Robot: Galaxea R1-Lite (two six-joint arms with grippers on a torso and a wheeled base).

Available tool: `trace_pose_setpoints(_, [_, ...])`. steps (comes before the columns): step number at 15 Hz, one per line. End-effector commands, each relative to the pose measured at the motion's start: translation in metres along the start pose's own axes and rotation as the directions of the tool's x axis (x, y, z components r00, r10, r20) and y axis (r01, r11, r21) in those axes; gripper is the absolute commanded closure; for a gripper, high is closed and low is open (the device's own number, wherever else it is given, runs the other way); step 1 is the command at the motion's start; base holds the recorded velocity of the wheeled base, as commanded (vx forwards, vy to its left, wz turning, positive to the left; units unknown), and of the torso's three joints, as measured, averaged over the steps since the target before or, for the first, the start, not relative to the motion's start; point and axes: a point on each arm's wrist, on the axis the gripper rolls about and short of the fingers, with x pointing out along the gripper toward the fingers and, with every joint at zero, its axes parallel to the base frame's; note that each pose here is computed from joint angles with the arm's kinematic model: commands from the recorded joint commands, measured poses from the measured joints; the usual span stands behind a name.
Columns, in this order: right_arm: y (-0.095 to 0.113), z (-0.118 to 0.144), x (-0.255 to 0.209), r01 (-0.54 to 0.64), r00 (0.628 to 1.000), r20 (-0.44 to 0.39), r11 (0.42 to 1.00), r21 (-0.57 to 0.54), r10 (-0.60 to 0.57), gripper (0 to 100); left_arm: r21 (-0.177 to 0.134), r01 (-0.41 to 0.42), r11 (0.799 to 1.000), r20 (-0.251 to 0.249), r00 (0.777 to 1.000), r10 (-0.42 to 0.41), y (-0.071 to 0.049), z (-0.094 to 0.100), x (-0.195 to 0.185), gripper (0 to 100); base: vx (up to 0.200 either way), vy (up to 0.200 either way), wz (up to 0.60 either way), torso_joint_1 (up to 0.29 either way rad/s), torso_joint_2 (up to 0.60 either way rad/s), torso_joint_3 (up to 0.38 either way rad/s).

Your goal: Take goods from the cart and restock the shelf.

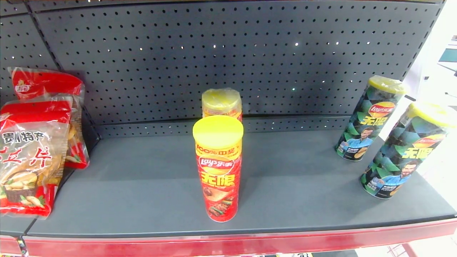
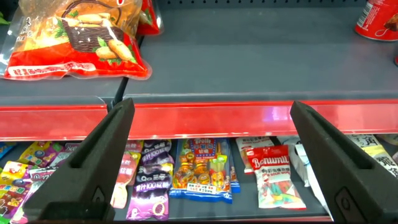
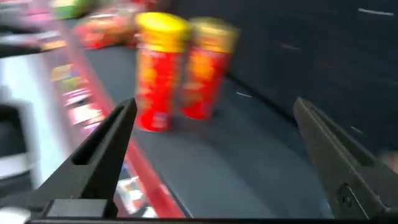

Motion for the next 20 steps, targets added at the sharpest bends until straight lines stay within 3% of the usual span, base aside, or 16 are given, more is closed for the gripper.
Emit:
trace_pose_setpoints(1, [0.038, -0.070, -0.056, 0.377, 0.925, -0.104, 0.916, 0.136, -0.365, 0, 0.000, -0.001, 1.000, -0.001, 1.000, 0.001, 0.000, 0.000, 0.000, 0, 0.000, 0.000, 0.00, 0.000, 0.00, 0.000])
trace_pose_setpoints(3, [0.054, -0.101, -0.069, 0.455, 0.887, -0.213, 0.855, 0.248, -0.411, 0, 0.000, -0.001, 1.000, -0.001, 1.000, 0.001, 0.000, 0.000, 0.000, 0, 0.000, 0.000, 0.00, 0.000, 0.00, 0.000])
trace_pose_setpoints(4, [0.059, -0.112, -0.073, 0.470, 0.870, -0.297, 0.846, 0.253, -0.395, 0, 0.000, -0.001, 1.000, -0.001, 1.000, 0.001, 0.000, 0.000, 0.000, 0, 0.000, 0.000, 0.00, 0.000, 0.00, 0.000])
trace_pose_setpoints(5, [0.059, -0.112, -0.074, 0.473, 0.868, -0.299, 0.845, 0.251, -0.397, 0, 0.000, -0.001, 1.000, -0.001, 1.000, 0.001, 0.000, 0.000, 0.000, 0, 0.000, 0.000, 0.00, 0.000, 0.00, 0.000])
trace_pose_setpoints(6, [0.068, -0.122, -0.084, 0.564, 0.805, -0.357, 0.798, 0.214, -0.473, 0, 0.000, -0.001, 1.000, -0.001, 1.000, 0.001, 0.000, 0.000, 0.000, 0, 0.000, 0.000, 0.00, 0.000, 0.00, 0.000])
trace_pose_setpoints(8, [0.069, -0.122, -0.087, 0.587, 0.796, -0.304, 0.791, 0.173, -0.524, 0, 0.000, -0.001, 1.000, -0.001, 1.000, 0.001, 0.000, 0.000, 0.000, 0, 0.000, 0.000, 0.00, 0.000, 0.00, 0.000])
trace_pose_setpoints(9, [0.070, -0.122, -0.089, 0.629, 0.765, -0.291, 0.763, 0.146, -0.575, 0, 0.000, -0.001, 1.000, -0.001, 1.000, 0.001, 0.000, 0.000, 0.000, 0, 0.000, 0.000, 0.00, 0.000, 0.00, 0.000])
trace_pose_setpoints(10, [0.074, -0.127, -0.092, 0.692, 0.708, -0.314, 0.710, 0.132, -0.632, 0, 0.000, -0.001, 1.000, -0.001, 1.000, 0.001, 0.000, 0.000, 0.000, 0, 0.000, 0.000, 0.00, 0.000, 0.00, 0.000])
trace_pose_setpoints(13, [0.074, -0.127, -0.092, 0.683, 0.718, -0.303, 0.718, 0.136, -0.626, 0, 0.000, -0.001, 1.000, -0.001, 1.000, 0.001, 0.000, 0.000, 0.000, 0, 0.000, 0.000, 0.00, 0.000, 0.00, 0.000])
trace_pose_setpoints(16, [0.074, -0.127, -0.094, 0.712, 0.691, -0.296, 0.691, 0.125, -0.659, 0, 0.000, -0.001, 1.000, -0.001, 1.000, 0.001, 0.000, 0.000, 0.000, 0, 0.000, 0.000, 0.00, 0.000, 0.00, 0.000])
trace_pose_setpoints(20, [0.074, -0.127, -0.094, 0.711, 0.692, -0.297, 0.692, 0.124, -0.658, 0, 0.000, -0.002, 1.000, -0.001, 1.000, 0.002, 0.000, 0.000, 0.000, 0, 0.000, 0.000, 0.00, 0.000, 0.00, 0.000])
